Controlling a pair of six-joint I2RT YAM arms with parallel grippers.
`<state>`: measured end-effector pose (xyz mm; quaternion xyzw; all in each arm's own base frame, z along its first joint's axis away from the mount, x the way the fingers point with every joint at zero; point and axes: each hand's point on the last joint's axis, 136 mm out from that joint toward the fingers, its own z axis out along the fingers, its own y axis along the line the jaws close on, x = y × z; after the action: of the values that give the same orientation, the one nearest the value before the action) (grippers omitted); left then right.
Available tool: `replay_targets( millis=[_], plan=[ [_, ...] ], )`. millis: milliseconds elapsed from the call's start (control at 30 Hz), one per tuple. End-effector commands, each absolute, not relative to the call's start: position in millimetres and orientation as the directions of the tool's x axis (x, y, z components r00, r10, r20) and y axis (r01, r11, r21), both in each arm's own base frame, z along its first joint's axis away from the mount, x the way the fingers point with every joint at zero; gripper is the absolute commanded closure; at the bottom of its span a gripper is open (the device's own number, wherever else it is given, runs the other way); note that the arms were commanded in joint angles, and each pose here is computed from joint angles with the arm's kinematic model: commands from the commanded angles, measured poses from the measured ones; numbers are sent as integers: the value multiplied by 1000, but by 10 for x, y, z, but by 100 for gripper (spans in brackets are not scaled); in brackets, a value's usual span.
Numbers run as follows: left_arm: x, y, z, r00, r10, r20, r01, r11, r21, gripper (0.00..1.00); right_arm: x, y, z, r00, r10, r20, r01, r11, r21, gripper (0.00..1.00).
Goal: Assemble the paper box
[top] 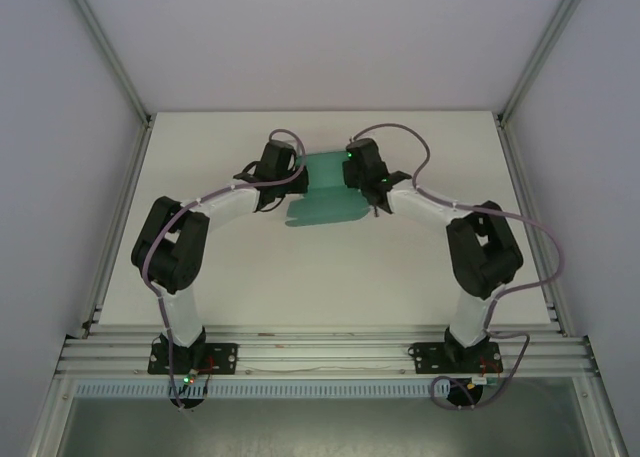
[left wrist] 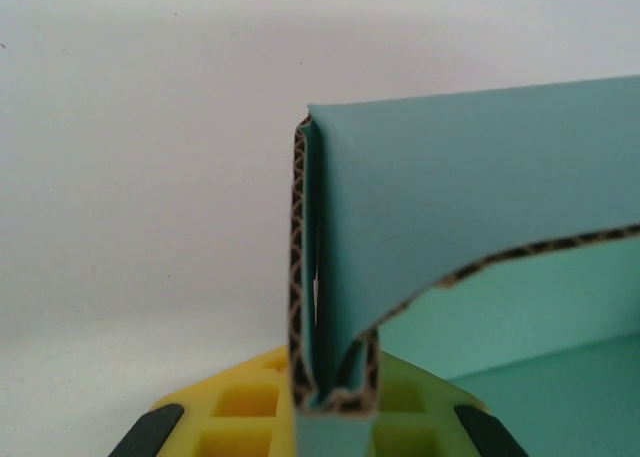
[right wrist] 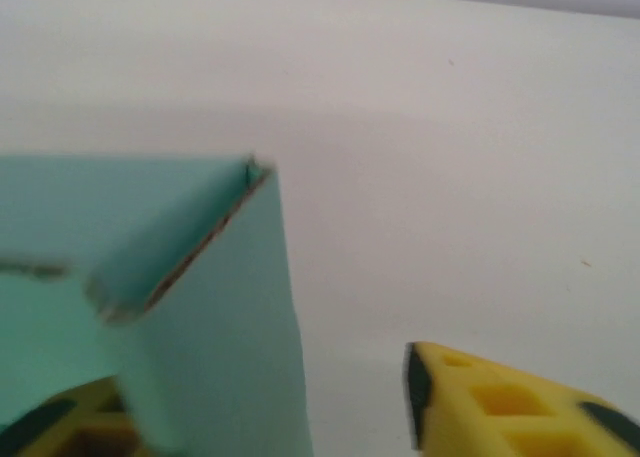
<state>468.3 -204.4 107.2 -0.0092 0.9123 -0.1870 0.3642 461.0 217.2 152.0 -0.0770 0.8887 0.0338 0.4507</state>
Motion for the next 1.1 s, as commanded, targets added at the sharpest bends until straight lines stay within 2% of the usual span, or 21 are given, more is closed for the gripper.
replay_targets(
  millis=[0,67,267,333,467,667,800,900,1067],
  plan=[
    [4724,-1957,1280,-686,-155,-711,135,933,-334,100,4589,2358,1959,-495,-121,-860,-301,953,39,33],
    [4729,-1944,1291,-680,-156,-716,131,936,-328,100,4527,2392,2010,-495,-127,-860,-336,940,54,24],
    [4728,-1950,1304,-674,-152,-722,138,935,-326,100,4399,2326,2199,-482,-85,-872,-333,938,93,11],
    [4728,-1937,1312,-671,-138,-728,146,939,-312,100,4354,2253,2265,-477,-50,-877,-303,946,111,0],
    [4713,-1982,1382,-652,-66,-756,221,937,-272,100,4251,2031,2391,-466,62,-883,-207,962,177,0],
    [4509,-2071,1381,-678,197,-708,424,892,-158,100,4019,1552,2367,-485,180,-856,-39,973,227,0],
    [3946,-2313,1261,-678,449,-582,636,755,-159,100,3862,1287,2122,-578,207,-789,54,975,215,0],
    [3580,-2394,1081,-647,600,-471,717,689,-108,100,3762,1137,1941,-636,207,-743,103,977,185,0],
    [3469,-2227,793,-667,690,-282,708,705,49,100,3651,1031,1784,-678,204,-706,124,979,164,0]
  ],
)
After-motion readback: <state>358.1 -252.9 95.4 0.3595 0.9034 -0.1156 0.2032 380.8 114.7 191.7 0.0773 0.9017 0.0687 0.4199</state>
